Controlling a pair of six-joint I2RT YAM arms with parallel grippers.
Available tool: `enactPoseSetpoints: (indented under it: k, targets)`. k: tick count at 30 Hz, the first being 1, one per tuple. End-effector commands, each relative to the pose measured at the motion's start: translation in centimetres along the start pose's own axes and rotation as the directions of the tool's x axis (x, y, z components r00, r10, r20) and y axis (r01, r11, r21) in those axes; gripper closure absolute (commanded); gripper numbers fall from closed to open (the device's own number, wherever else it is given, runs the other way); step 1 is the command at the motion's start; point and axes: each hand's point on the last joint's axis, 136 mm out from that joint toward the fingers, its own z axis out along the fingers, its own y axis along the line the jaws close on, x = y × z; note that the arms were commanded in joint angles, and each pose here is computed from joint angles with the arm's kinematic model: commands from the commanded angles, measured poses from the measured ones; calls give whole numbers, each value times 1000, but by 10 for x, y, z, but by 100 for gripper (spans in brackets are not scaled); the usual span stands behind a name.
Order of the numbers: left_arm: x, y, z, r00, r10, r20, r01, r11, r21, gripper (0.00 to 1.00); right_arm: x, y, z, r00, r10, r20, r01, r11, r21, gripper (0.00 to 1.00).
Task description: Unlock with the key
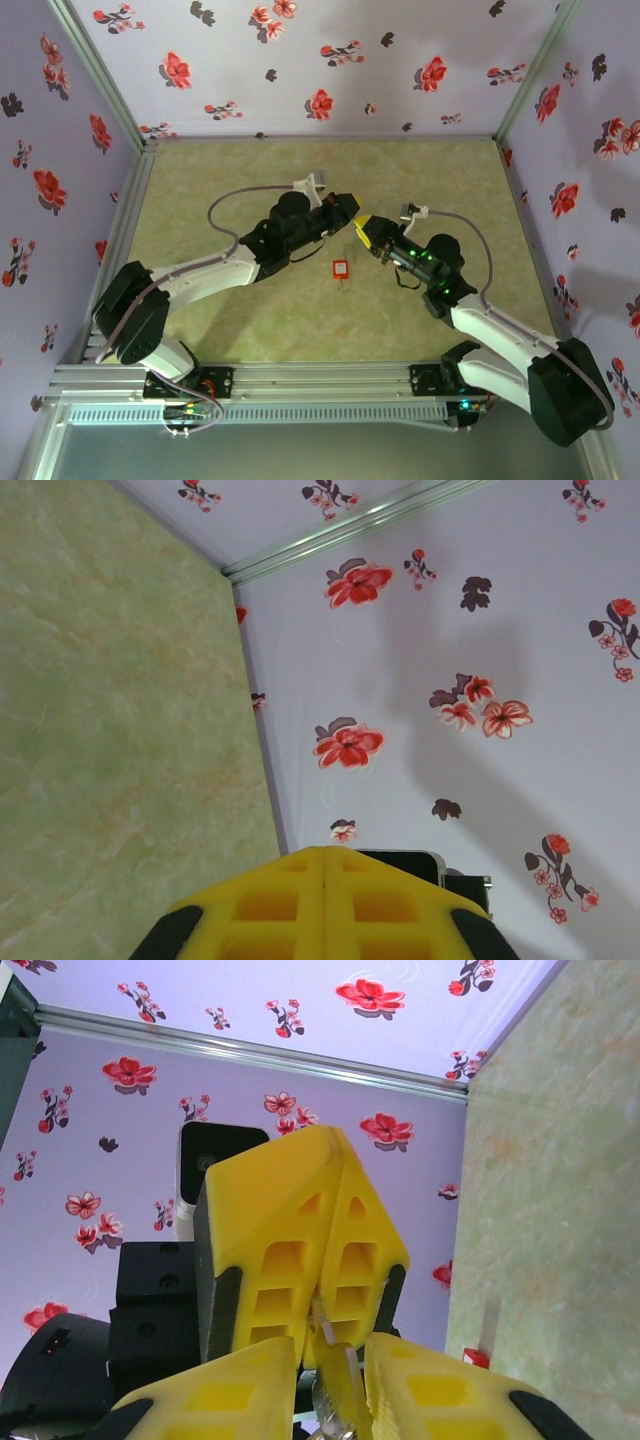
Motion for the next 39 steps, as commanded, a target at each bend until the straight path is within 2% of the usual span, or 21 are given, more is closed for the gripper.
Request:
enactPoseSetpoints:
  k: [1, 8, 11, 12, 14, 15, 16, 18, 19, 21, 22, 24, 27, 30, 33, 39]
  targets:
    - [3, 0, 1, 1000, 14, 12, -14, 1000, 19, 100, -2, 13, 0, 1000, -14, 17, 15, 998, -56, 81]
    - [5, 2, 0, 1000, 1, 19, -2, 999, 44, 100, -1, 20, 0, 1000, -17, 6, 17, 997, -75, 100]
    - [4, 1, -3, 1000, 13, 28, -14, 999, 53, 100, 0, 21, -2, 1000, -21, 7, 21, 997, -77, 100]
    - [2, 3, -5, 999, 19, 37, -21, 999, 49, 96, 0, 21, -3, 1000, -25, 8, 25, 997, -69, 100]
    - [-7, 9, -12, 998, 27, 58, -29, 999, 22, 59, 1, 19, -5, 999, -38, 5, 38, 998, -41, 100]
    - [-15, 12, -18, 997, 35, 73, -35, 999, -1, 47, 2, 16, -7, 999, -48, 1, 48, 999, -11, 100]
    - [-23, 16, -26, 994, 47, 95, -45, 999, -28, 39, 3, 13, -9, 998, -63, -4, 63, 998, 22, 100]
    - [-45, 34, -52, 984, 112, 139, -87, 981, -175, 22, 5, 2, -17, 995, -94, -14, 95, 988, 124, 100]
    - [-56, 42, -69, 976, 154, 152, -111, 959, -260, 16, 6, -4, -22, 994, -110, -21, 112, 977, 180, 100]
    - [-77, 60, -109, 958, 248, 146, -159, 878, -452, 8, 7, -21, -38, 988, -152, -38, 156, 934, 322, 100]
    - [-85, 66, -126, 950, 283, 134, -178, 840, -513, 6, 7, -26, -46, 984, -173, -49, 179, 910, 374, 100]
    - [-97, 88, -171, 943, 321, 92, -183, 727, -662, 4, 8, -37, -61, 974, -213, -83, 226, 850, 475, 100]
    - [-106, 118, -228, 948, 317, 37, -161, 577, -801, 2, 8, -41, -72, 958, -255, -134, 287, 794, 536, 100]
    - [-106, 149, -279, 965, 263, 8, -110, 431, -896, 2, 9, -43, -73, 950, -263, -165, 310, 777, 548, 100]
    - [-103, 173, -321, 976, 216, 27, -46, 328, -944, 2, 11, -47, -71, 946, -261, -191, 324, 767, 553, 100]
    - [-95, 211, -373, 988, 116, 103, 78, 198, -977, 2, 14, -53, -68, 942, -253, -222, 335, 761, 556, 100]
